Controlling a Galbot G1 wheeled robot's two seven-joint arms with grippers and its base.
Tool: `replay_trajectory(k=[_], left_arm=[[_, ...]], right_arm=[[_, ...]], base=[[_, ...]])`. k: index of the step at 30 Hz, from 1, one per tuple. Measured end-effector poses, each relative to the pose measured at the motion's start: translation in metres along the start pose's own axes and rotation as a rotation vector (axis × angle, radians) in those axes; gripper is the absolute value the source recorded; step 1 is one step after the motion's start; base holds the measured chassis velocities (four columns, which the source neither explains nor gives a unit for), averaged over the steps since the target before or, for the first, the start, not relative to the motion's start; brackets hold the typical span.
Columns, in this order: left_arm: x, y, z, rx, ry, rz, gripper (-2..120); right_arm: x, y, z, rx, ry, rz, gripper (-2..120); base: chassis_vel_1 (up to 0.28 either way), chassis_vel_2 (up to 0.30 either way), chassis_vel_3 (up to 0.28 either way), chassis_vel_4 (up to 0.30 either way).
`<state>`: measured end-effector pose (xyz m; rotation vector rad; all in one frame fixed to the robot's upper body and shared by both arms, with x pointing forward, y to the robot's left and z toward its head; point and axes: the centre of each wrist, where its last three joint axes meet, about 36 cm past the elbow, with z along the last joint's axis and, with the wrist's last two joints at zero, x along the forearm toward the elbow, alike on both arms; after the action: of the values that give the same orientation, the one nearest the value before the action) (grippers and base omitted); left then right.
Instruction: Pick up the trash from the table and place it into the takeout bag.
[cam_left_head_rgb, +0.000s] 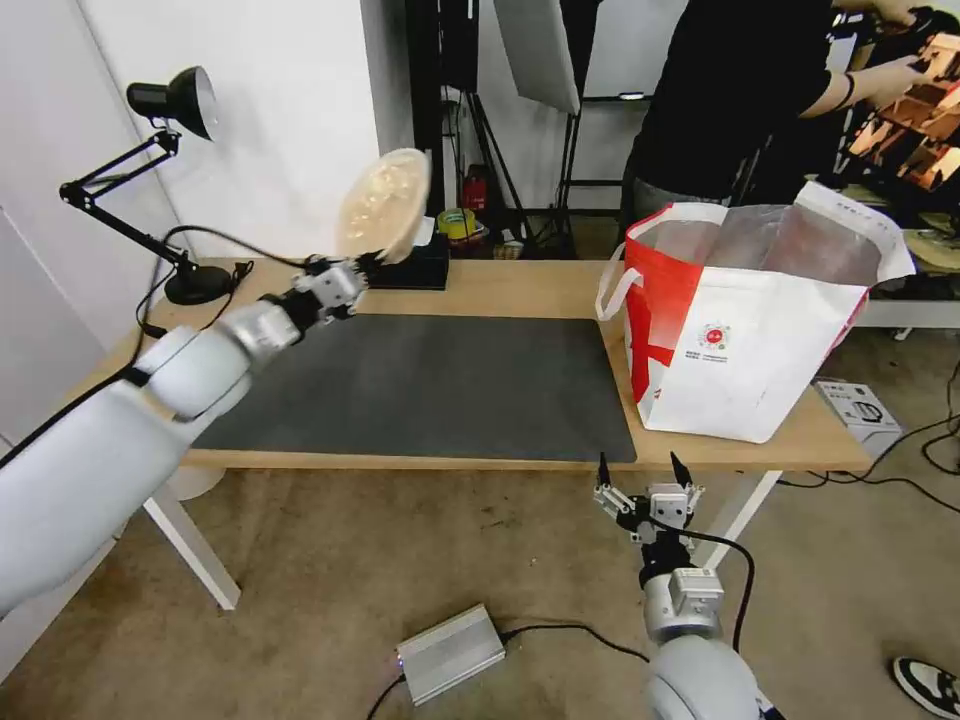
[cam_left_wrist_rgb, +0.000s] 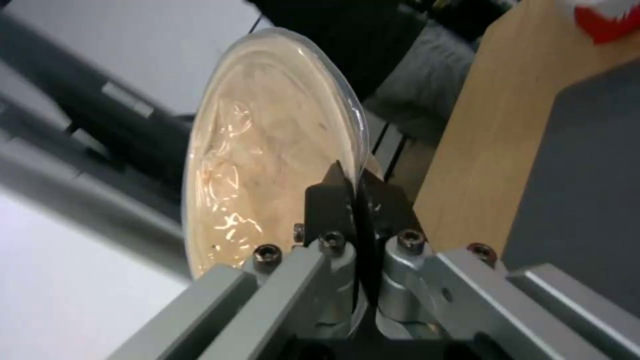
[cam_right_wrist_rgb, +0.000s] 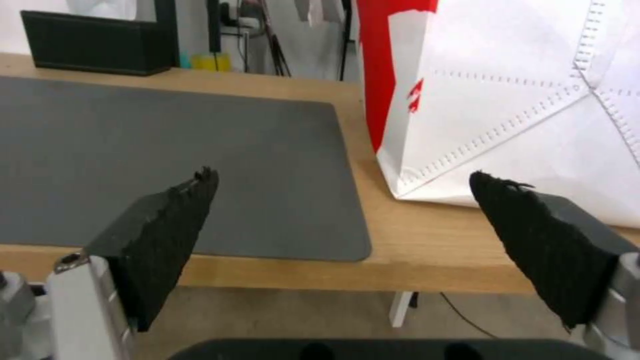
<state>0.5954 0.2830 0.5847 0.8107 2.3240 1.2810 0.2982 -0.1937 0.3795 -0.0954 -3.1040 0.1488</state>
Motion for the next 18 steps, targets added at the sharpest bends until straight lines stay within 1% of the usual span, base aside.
replay_trajectory(k=[1, 2, 6, 7, 11, 12, 16, 17, 18], left_arm=[[-0.012, 0.0, -0.004, -0.003, -0.012, 0.007, 0], [-0.012, 0.0, -0.004, -0.003, -0.012, 0.007, 0], [-0.05, 0.0, -0.021, -0.018, -0.057, 0.031, 0], [-0.05, 0.0, -0.021, -0.018, -0.057, 0.031, 0], [-0.084, -0.002, -0.04, -0.033, -0.098, 0.056, 0], [-0.084, -0.002, -0.04, -0.033, -0.098, 0.056, 0], [-0.126, -0.009, -0.068, -0.046, -0.151, 0.078, 0], [-0.126, -0.009, -0.068, -0.046, -0.151, 0.078, 0], [-0.135, -0.011, -0.075, -0.048, -0.164, 0.084, 0]], right_arm=[[0.0, 0.0, 0.0, -0.001, 0.001, 0.002, 97], [0.0, 0.0, 0.0, -0.001, 0.001, 0.002, 97], [0.0, 0.001, 0.001, 0.001, 0.003, 0.005, 97], [0.0, 0.001, 0.001, 0.001, 0.003, 0.005, 97], [0.0, -0.001, 0.003, 0.007, 0.008, 0.011, 97], [0.0, -0.001, 0.003, 0.007, 0.008, 0.011, 97], [0.003, -0.005, 0.005, 0.013, 0.016, 0.021, 97], [0.003, -0.005, 0.005, 0.013, 0.016, 0.021, 97], [0.003, -0.005, 0.005, 0.014, 0.017, 0.022, 97]], base=[[0.0, 0.0, 0.0, 0.0], [0.0, 0.0, 0.0, 0.0], [0.0, 0.0, 0.0, 0.0], [0.0, 0.0, 0.0, 0.0], [0.0, 0.0, 0.0, 0.0], [0.0, 0.0, 0.0, 0.0], [0.0, 0.0, 0.0, 0.0], [0.0, 0.0, 0.0, 0.0], [0.0, 0.0, 0.0, 0.0]])
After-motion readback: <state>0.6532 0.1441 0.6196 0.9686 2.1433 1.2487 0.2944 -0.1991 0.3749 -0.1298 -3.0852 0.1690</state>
